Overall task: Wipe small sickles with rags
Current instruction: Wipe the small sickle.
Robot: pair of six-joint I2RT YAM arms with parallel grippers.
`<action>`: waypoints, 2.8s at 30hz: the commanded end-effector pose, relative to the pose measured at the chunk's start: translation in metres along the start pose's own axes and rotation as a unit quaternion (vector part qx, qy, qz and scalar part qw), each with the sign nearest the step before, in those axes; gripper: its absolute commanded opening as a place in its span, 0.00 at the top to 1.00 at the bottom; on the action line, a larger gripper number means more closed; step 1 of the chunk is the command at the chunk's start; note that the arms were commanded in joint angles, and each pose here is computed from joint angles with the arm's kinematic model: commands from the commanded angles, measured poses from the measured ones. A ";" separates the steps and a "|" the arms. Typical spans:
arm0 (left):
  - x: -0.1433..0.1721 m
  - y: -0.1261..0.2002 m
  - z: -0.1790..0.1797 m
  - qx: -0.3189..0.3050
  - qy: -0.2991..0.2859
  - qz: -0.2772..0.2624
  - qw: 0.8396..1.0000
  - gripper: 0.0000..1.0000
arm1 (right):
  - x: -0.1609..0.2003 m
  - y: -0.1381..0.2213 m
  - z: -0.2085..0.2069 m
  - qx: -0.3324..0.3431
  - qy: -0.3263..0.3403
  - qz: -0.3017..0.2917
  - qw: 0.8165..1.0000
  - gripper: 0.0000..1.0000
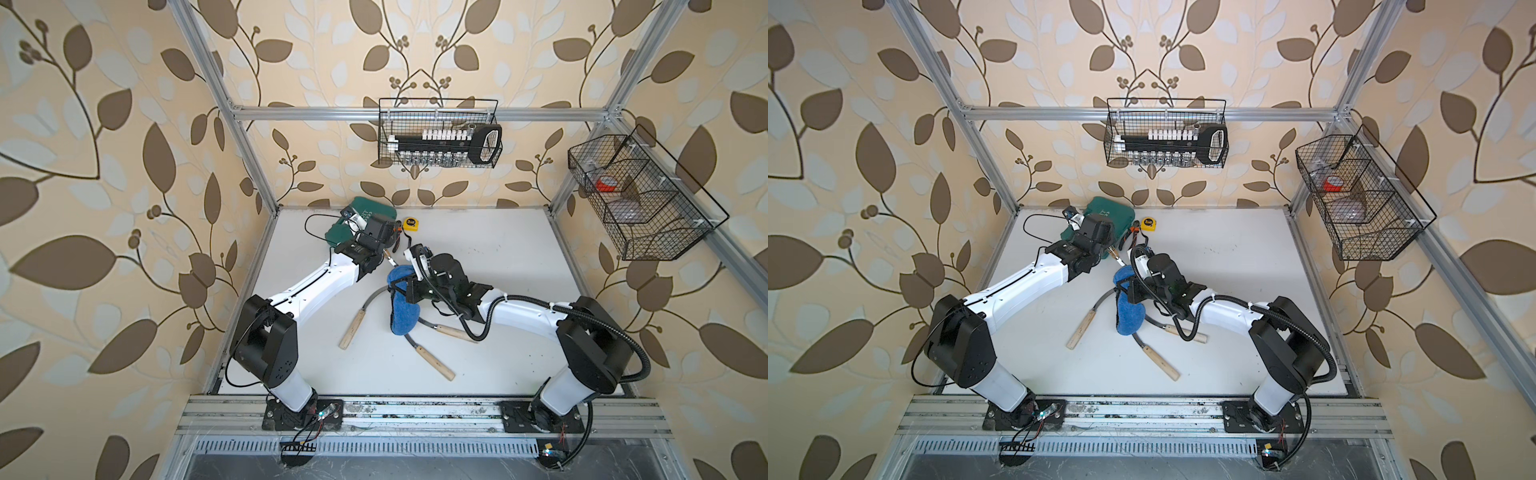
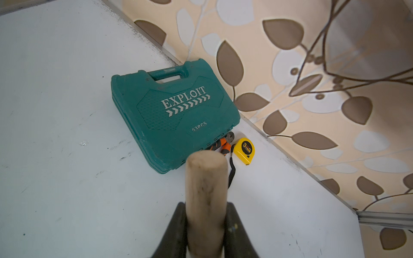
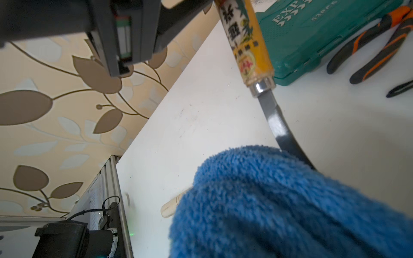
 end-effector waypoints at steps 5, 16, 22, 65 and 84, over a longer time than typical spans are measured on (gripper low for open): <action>-0.025 0.027 -0.005 0.047 0.009 -0.034 0.998 1.00 | -0.015 -0.013 0.010 -0.048 0.043 -0.002 0.998 1.00; -0.018 0.027 -0.003 0.064 0.016 -0.019 0.998 1.00 | -0.026 -0.012 -0.033 0.008 0.006 -0.018 1.000 1.00; -0.020 0.030 0.003 0.052 0.017 -0.037 0.998 1.00 | -0.024 0.002 -0.054 0.042 -0.017 -0.034 0.998 1.00; -0.017 0.033 0.005 0.071 0.032 -0.024 0.997 1.00 | -0.035 -0.004 -0.062 0.077 -0.016 -0.050 0.996 1.00; -0.037 0.045 0.007 0.067 0.037 -0.052 0.996 1.00 | -0.039 0.038 -0.096 0.111 -0.047 -0.081 0.989 1.00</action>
Point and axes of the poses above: each gripper's point midway between its finger pads, its own y axis back along the fingers, its own z axis along the line the jaws close on, x = y × z, the point moved 9 cm from there along y, back along the fingers, and after that the axes turned 5 degrees about -y, right-handed, at the moved point
